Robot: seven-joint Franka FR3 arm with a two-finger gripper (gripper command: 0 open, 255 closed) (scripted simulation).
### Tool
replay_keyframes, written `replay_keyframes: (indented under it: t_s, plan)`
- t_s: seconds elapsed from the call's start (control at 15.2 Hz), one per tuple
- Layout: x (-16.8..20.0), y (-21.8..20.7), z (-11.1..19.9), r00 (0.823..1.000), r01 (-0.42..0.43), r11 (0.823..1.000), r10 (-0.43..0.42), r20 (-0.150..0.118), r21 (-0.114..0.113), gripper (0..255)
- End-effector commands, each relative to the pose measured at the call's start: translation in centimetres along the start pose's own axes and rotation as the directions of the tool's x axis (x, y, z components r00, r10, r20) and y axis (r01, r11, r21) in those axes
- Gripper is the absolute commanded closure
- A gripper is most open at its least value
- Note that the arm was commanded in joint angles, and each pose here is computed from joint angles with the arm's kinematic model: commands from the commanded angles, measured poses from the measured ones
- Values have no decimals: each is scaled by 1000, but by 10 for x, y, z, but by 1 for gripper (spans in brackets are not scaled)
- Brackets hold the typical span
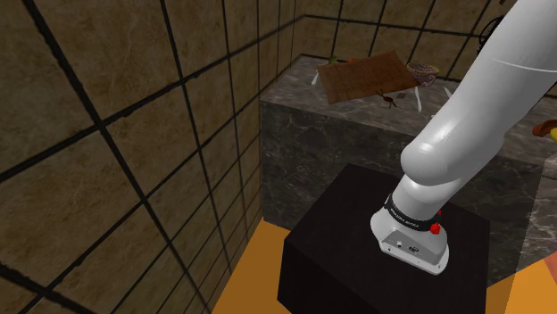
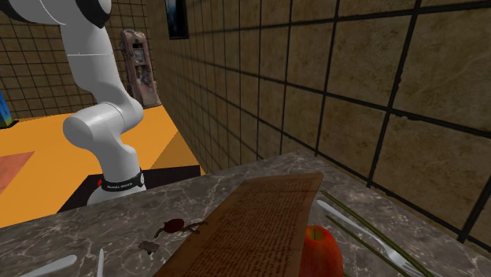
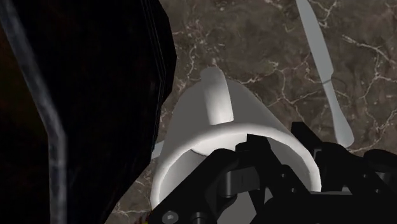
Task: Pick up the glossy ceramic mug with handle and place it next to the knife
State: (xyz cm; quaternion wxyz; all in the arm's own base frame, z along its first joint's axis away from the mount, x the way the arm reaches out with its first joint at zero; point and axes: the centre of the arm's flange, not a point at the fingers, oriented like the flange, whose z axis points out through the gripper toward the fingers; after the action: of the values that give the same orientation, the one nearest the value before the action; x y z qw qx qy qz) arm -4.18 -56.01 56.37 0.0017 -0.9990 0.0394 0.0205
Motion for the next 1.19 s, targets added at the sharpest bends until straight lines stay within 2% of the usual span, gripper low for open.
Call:
replay_keyframes:
  t_s: [0.0, 1.12]
  plan:
    - [-2, 5, 5, 1000, -4, 998, 4, 2, -62, 255]
    - [1, 6, 95, 1000, -4, 998, 4, 2, -62, 255]
